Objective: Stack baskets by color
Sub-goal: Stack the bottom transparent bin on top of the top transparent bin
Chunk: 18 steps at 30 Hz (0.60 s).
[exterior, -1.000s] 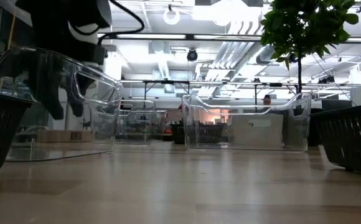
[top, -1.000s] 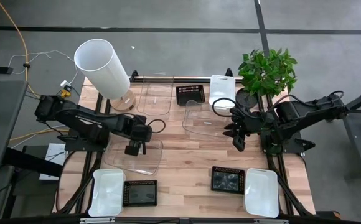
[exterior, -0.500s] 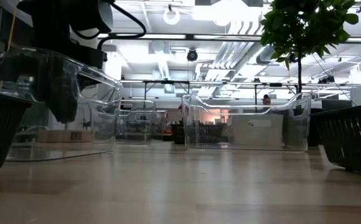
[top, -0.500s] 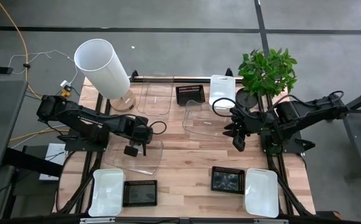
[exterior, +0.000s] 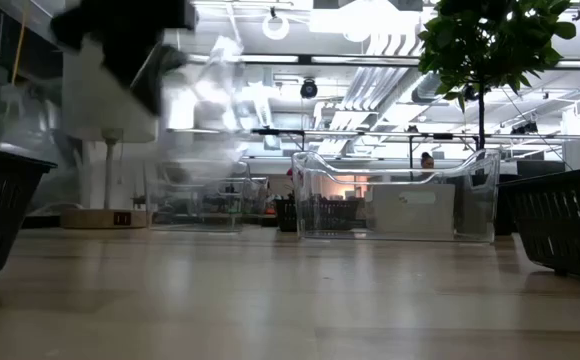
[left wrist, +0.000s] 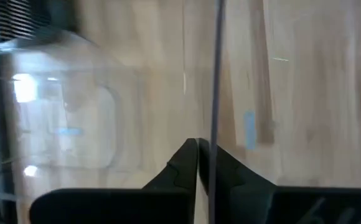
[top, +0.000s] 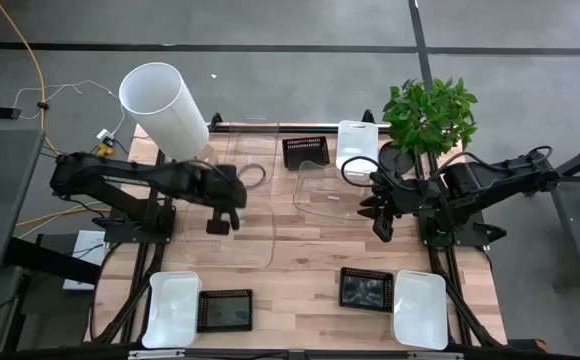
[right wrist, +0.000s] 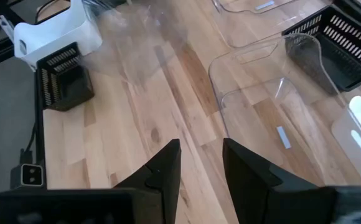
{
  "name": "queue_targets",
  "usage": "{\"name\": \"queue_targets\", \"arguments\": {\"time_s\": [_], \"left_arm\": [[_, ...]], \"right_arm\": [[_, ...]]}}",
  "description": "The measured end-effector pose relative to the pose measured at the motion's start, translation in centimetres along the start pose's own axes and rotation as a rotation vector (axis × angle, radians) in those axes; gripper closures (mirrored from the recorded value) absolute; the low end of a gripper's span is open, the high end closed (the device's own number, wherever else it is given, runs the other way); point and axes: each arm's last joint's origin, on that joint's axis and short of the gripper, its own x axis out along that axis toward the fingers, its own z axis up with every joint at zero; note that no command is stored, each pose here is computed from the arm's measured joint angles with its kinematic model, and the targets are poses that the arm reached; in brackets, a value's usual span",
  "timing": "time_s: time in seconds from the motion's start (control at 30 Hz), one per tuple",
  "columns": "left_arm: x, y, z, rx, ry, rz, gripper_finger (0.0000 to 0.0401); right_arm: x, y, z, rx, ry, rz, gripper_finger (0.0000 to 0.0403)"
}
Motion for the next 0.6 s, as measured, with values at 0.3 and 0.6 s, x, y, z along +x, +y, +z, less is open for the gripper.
{"name": "queue_targets", "arguments": {"time_s": [0.3, 0.6], "left_arm": [[-6.9, 4.3, 1.4, -0.425, -0.168, 0.086, 0.0401], [-7.2, 8.4, 2.2, -1.017, -0.398, 0.264, 0.0401]], "right_arm": [[0.0, 0.0, 0.0, 0.0, -0.003, 0.002, 0.0295], [0.0, 0.0, 0.1, -0.025, -0.007, -0.005, 0.0295]]}}
